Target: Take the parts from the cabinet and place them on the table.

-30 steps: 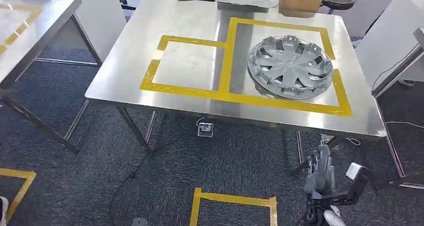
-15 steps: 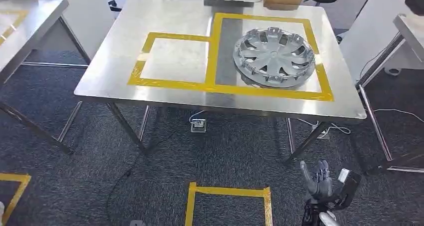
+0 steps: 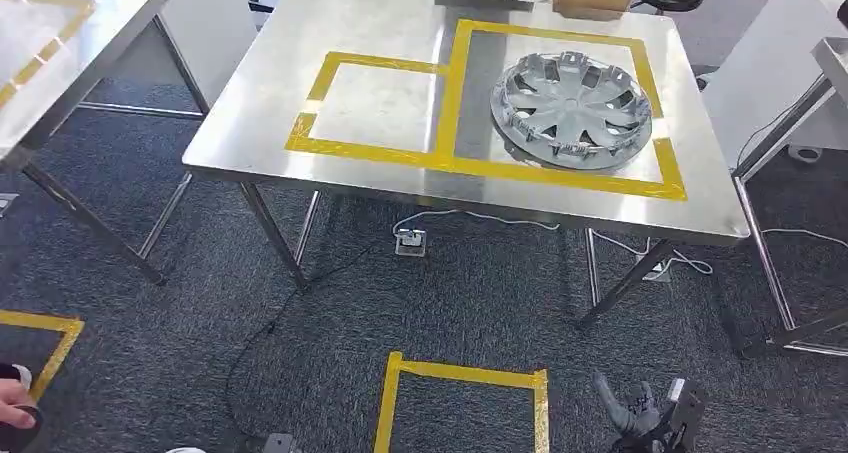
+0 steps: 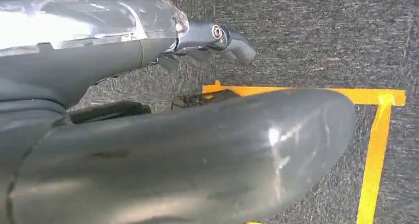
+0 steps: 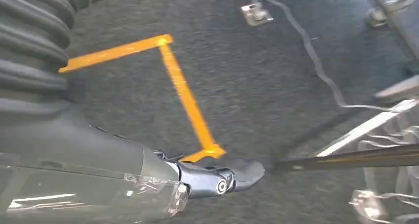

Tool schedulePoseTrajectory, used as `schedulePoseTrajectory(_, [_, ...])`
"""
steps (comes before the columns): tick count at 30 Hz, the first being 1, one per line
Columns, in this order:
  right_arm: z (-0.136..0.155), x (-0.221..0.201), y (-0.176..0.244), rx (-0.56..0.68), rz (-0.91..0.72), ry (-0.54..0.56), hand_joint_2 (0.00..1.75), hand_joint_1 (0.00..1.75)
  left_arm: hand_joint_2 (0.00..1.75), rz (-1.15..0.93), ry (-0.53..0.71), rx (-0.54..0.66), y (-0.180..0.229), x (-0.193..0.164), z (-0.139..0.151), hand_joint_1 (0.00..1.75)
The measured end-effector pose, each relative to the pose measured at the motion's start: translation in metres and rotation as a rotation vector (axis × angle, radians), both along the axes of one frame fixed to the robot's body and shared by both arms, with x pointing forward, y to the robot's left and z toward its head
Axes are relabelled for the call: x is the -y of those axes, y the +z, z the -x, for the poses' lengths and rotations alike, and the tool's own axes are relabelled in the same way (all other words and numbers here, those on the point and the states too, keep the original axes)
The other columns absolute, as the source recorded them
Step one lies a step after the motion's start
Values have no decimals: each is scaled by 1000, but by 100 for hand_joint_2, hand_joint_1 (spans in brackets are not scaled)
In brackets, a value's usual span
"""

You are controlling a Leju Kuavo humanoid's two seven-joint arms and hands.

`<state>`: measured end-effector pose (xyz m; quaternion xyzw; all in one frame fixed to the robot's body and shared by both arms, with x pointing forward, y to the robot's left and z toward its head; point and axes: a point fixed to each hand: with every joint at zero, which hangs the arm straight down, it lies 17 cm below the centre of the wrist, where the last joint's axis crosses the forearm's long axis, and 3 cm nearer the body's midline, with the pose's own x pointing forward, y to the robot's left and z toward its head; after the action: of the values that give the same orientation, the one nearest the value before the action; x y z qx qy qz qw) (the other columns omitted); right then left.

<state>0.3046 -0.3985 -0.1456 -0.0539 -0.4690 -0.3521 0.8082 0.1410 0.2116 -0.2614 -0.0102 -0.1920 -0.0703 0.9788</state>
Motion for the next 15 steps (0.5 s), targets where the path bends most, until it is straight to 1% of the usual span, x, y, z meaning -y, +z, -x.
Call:
schedulePoseTrajectory(1, [7, -2, -8, -25, -9, 1, 175, 0, 0, 0, 0, 0, 0, 0, 0, 0])
schedulePoseTrajectory(2, [14, -4, -16, -50, -18, 2, 0, 0, 0, 0, 0, -1, 0, 0, 0, 0])
schedulePoseTrajectory(6, [36, -23, -45, -170, -49, 21, 0, 0, 0, 0, 2, 0, 0, -1, 0, 0])
schedulePoseTrajectory(9, [63, -38, -67, -281, -54, 46, 0, 0, 0, 0, 6, -2, 0, -1, 1, 0])
schedulePoseTrajectory(15, [98, -64, -91, -432, -48, 102, 0, 0, 0, 5, 17, -2, 0, -2, 1, 0])
